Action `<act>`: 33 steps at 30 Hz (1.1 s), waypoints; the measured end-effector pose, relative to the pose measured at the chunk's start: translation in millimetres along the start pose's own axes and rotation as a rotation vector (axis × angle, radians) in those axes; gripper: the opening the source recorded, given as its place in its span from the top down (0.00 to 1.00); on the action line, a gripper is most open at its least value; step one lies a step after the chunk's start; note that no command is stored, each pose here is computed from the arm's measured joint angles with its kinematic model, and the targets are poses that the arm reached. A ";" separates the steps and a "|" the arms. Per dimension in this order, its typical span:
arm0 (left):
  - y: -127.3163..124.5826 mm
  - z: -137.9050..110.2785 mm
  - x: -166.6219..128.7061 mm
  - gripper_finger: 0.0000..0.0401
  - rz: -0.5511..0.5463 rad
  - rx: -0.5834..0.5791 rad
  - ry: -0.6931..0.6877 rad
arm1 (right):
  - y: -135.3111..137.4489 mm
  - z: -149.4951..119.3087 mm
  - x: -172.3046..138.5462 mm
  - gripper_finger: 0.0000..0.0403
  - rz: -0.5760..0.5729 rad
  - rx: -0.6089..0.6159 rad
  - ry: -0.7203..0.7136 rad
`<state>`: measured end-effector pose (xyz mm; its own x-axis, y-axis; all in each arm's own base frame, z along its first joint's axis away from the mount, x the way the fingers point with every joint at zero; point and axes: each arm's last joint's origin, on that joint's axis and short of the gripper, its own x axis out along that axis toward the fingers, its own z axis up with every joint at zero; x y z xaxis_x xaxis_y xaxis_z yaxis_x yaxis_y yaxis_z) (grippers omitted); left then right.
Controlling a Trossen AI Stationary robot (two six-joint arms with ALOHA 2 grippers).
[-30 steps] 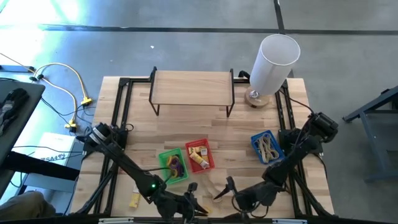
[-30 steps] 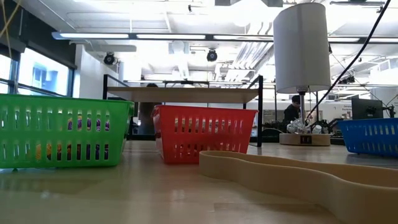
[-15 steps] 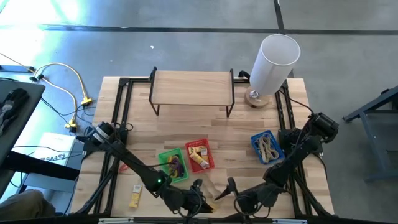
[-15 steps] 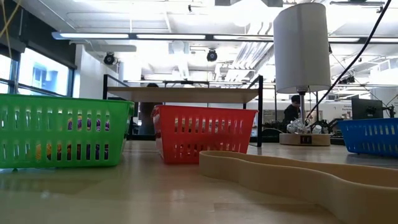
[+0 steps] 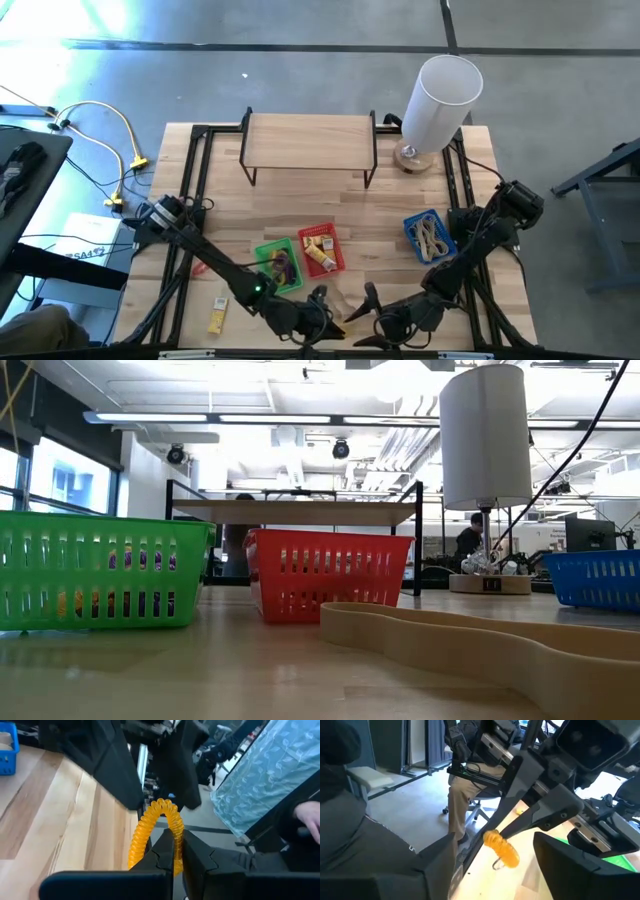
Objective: Pick & Place Office Desk Supplies
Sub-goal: Put the yellow spring keychain into the green bin
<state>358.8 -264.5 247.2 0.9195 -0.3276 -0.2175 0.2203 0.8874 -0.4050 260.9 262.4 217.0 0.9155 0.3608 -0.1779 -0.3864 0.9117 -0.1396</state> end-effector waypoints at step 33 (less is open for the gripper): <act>14.7 8.1 5.0 0.98 -0.010 -0.036 0.006 | -7.1 -6.5 3.0 0.77 -0.021 -0.040 0.059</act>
<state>369.2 -250.4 247.4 0.9154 -0.3380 -0.2185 0.2173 0.8720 -0.4387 265.6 255.7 211.2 0.9159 0.3281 -0.2313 -0.3721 0.9101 -0.1823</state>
